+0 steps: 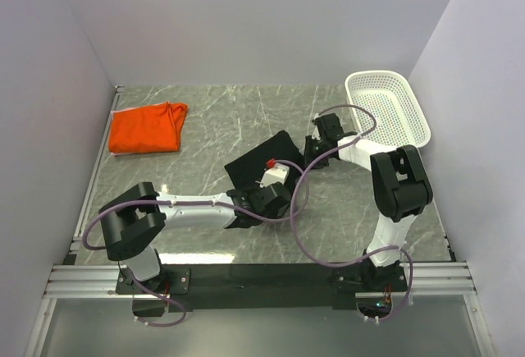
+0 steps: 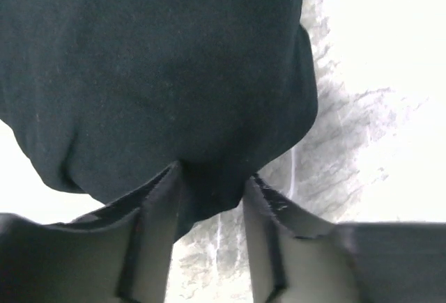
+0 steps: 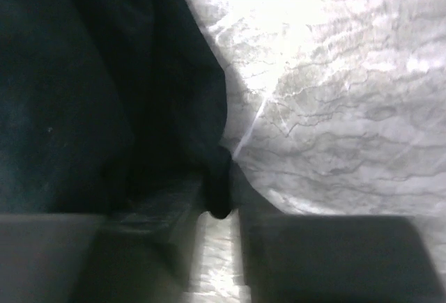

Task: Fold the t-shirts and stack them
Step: Flatten the tshirt out

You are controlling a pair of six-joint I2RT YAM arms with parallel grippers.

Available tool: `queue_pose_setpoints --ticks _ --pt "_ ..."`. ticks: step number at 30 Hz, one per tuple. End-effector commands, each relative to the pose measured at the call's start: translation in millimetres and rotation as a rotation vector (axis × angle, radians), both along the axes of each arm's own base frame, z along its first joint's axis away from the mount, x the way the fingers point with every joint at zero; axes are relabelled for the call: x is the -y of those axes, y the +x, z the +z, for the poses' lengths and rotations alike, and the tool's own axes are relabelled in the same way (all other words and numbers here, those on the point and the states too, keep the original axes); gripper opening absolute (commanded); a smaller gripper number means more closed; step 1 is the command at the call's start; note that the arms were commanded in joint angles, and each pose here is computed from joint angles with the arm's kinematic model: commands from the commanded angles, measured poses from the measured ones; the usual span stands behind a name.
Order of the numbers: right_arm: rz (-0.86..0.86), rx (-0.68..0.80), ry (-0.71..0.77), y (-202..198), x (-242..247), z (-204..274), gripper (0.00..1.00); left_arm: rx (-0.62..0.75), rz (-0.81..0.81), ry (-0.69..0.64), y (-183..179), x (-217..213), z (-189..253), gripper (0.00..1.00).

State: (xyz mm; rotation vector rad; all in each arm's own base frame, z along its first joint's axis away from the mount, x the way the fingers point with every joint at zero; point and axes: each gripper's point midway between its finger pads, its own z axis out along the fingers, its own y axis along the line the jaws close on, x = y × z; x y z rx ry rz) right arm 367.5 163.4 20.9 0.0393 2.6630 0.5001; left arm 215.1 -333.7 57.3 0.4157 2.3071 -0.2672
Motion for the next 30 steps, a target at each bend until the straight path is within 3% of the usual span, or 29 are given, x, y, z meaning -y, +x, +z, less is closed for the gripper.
queue_pose_setpoints --ticks 1,2,3,5,11,17,19,21,23,24,30 --pt "0.008 0.038 0.014 11.8 -8.1 11.9 0.19 0.053 0.016 -0.014 9.6 7.8 15.4 0.37" --pt "0.006 0.046 0.015 13.6 -7.8 15.8 0.08 0.058 0.020 -0.015 10.7 7.7 17.2 0.33" --pt "0.008 0.061 0.016 14.7 -7.7 23.1 0.00 0.068 0.038 0.000 12.8 3.7 17.2 0.20" --pt "0.012 0.090 0.012 18.7 -7.2 40.4 0.00 0.089 0.074 0.006 17.8 -0.8 23.7 0.01" --pt "-0.015 0.310 -0.005 34.4 3.2 161.7 0.00 0.197 0.236 -0.105 46.1 -50.2 88.9 0.01" --pt "-0.064 0.609 0.026 10.7 22.5 321.5 0.00 0.293 0.387 -0.407 70.5 -131.4 171.0 0.01" --pt "-0.084 0.721 0.051 -12.0 31.8 370.8 0.00 0.340 0.471 -0.449 75.2 -166.5 188.3 0.07" --pt "-0.099 0.807 0.075 -35.2 40.9 405.0 0.00 0.339 0.568 -0.433 79.0 -199.2 183.4 0.24" --pt "-0.100 0.860 0.093 -51.9 45.7 425.2 0.00 0.351 0.622 -0.429 77.0 -218.4 183.7 0.53" --pt "-0.095 0.891 0.106 -63.5 48.1 435.9 0.00 0.353 0.646 -0.415 76.2 -226.9 182.8 0.84" --pt "0.004 0.921 0.172 -88.9 36.6 450.3 0.00 0.345 0.511 -0.465 78.7 -198.2 202.2 0.89"
